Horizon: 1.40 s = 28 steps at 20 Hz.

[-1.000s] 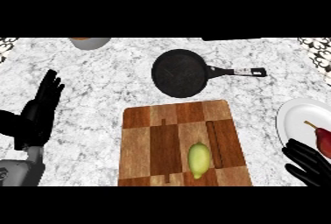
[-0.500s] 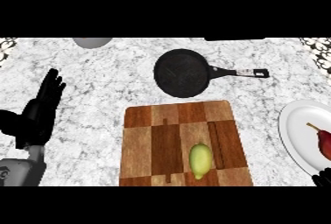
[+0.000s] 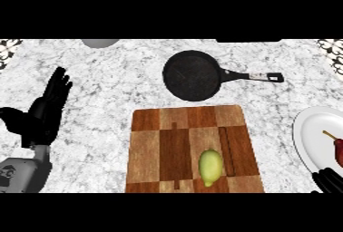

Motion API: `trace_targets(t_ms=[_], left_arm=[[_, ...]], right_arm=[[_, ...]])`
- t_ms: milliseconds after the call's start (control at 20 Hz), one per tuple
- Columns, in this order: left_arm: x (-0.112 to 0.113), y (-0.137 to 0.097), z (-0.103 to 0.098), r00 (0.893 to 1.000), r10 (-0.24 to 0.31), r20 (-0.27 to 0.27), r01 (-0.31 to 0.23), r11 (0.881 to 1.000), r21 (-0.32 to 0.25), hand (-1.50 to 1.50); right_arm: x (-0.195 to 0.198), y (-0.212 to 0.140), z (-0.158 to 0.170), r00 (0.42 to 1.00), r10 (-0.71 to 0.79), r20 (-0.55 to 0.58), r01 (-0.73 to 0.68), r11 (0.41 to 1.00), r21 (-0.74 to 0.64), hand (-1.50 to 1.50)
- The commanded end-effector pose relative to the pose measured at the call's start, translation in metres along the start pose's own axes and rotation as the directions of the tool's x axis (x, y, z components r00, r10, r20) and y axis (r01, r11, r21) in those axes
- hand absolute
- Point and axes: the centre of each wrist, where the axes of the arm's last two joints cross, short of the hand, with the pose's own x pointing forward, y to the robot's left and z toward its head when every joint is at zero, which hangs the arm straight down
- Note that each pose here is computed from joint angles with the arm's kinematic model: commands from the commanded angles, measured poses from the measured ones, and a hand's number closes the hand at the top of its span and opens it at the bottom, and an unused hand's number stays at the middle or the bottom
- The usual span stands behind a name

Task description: Pick the lemon from the cutting board and place it in the pan

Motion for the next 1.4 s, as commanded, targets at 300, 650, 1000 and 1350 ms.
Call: trace_targets(t_ms=[300, 650, 1000, 1350], left_arm=[[0.008, 0.002, -0.007, 1.000, -0.008, 0.003, 0.008, 1.000, 0.008, 0.00], [-0.007, -0.012, 0.002, 1.000, 0.006, -0.006, -0.006, 1.000, -0.005, 0.00], [0.002, 0.006, -0.007, 1.000, -0.010, 0.005, 0.010, 1.000, -0.013, 0.00], [0.002, -0.013, -0.015, 1.000, -0.002, 0.012, 0.002, 1.000, -0.012, 0.00]], right_arm=[[0.046, -0.005, -0.015, 0.989, 0.125, 0.078, -0.130, 0.989, 0.064, -1.50], [0.047, 0.008, -0.022, 0.990, 0.136, -0.035, -0.134, 0.988, 0.071, -1.50], [0.046, 0.040, -0.039, 0.968, 0.210, -0.137, -0.197, 0.975, 0.106, -1.50], [0.075, 0.055, -0.075, 0.964, 0.242, -0.108, -0.217, 0.955, 0.203, -1.50]])
